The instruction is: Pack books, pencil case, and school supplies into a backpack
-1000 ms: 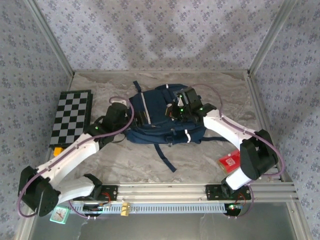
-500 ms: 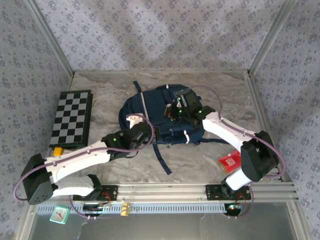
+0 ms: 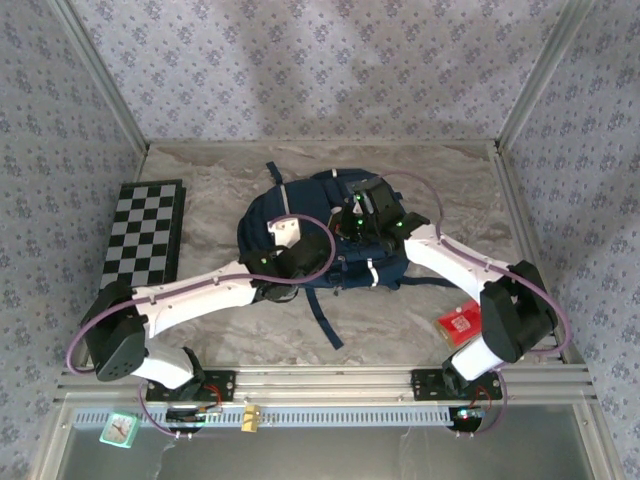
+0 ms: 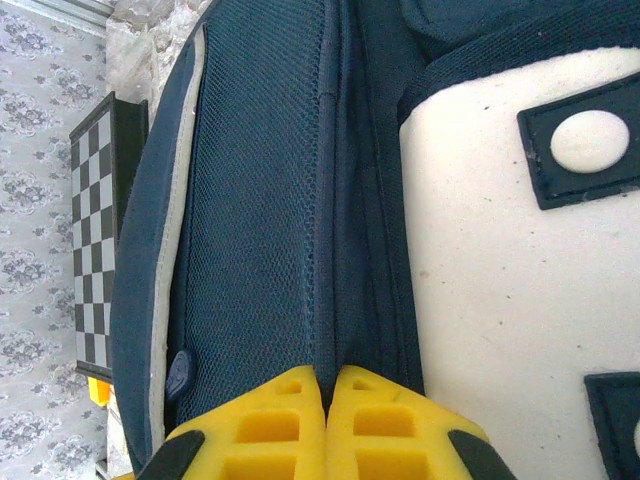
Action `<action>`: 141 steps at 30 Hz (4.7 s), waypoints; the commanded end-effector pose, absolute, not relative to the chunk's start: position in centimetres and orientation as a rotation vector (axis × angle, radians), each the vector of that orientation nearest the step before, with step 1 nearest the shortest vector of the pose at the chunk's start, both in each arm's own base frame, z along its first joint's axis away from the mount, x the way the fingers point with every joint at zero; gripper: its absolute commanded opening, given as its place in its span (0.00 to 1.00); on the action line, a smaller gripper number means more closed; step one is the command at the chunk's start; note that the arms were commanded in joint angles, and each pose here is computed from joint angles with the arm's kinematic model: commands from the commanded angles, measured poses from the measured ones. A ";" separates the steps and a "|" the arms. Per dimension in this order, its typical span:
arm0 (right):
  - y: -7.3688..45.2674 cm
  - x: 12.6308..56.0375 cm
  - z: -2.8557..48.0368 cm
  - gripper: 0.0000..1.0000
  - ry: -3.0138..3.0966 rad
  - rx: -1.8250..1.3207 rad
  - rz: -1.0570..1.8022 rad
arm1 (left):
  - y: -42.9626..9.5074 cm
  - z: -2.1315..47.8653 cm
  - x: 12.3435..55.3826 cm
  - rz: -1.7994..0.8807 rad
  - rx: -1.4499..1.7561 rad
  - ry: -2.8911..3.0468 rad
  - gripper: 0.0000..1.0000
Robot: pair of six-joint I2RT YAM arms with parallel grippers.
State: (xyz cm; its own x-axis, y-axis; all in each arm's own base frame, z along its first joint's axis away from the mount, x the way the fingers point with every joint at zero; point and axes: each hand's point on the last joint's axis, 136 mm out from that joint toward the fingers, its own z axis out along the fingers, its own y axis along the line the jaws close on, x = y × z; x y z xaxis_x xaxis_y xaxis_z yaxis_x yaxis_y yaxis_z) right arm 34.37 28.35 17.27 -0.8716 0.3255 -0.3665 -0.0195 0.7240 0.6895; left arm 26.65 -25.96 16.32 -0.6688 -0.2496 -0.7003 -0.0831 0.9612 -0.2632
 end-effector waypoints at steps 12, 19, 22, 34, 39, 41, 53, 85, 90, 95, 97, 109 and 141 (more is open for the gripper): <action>29.4 36.3 20.8 0.00 2.321 0.210 1.112 | -22.4 15.0 27.1 -0.097 -0.319 2.335 1.00; 29.2 36.4 20.8 0.00 2.322 0.205 1.102 | -19.9 15.8 26.5 -0.097 -0.288 2.326 0.78; 29.3 36.5 20.8 0.00 2.322 0.204 1.109 | -20.8 16.2 26.6 -0.159 -0.219 2.348 0.70; 29.4 36.7 20.9 0.00 2.323 0.199 1.104 | -24.4 17.6 26.8 -0.191 0.023 2.418 0.59; 29.6 36.6 20.7 0.00 2.331 0.193 1.112 | -23.3 16.9 26.9 -0.133 -0.007 2.449 0.57; 29.6 36.7 20.6 0.00 2.333 0.195 1.111 | -23.2 16.9 26.9 -0.143 -0.012 2.446 0.55; 29.9 36.8 20.8 0.00 2.334 0.187 1.116 | -25.0 16.1 27.7 -0.233 0.085 2.457 0.40; 29.1 41.0 21.7 0.00 2.412 -0.129 1.014 | -28.2 16.0 22.2 -0.377 0.479 2.435 0.00; 29.5 42.4 21.3 0.01 2.461 -0.175 1.048 | -32.7 16.8 23.2 -0.407 0.503 2.404 0.00; 26.7 40.6 21.7 0.31 2.470 -0.061 1.096 | -32.2 17.0 24.4 -0.353 0.466 2.384 0.00; 26.7 38.8 21.8 0.35 2.475 -0.048 1.161 | -32.4 16.9 24.3 -0.394 0.468 2.375 0.00; 27.7 33.2 16.0 0.42 2.595 0.260 1.179 | -32.4 16.7 24.5 -0.403 0.474 2.371 0.00; 19.7 35.9 20.5 0.29 2.561 0.051 1.188 | -24.8 14.6 23.7 -0.479 0.345 2.459 0.00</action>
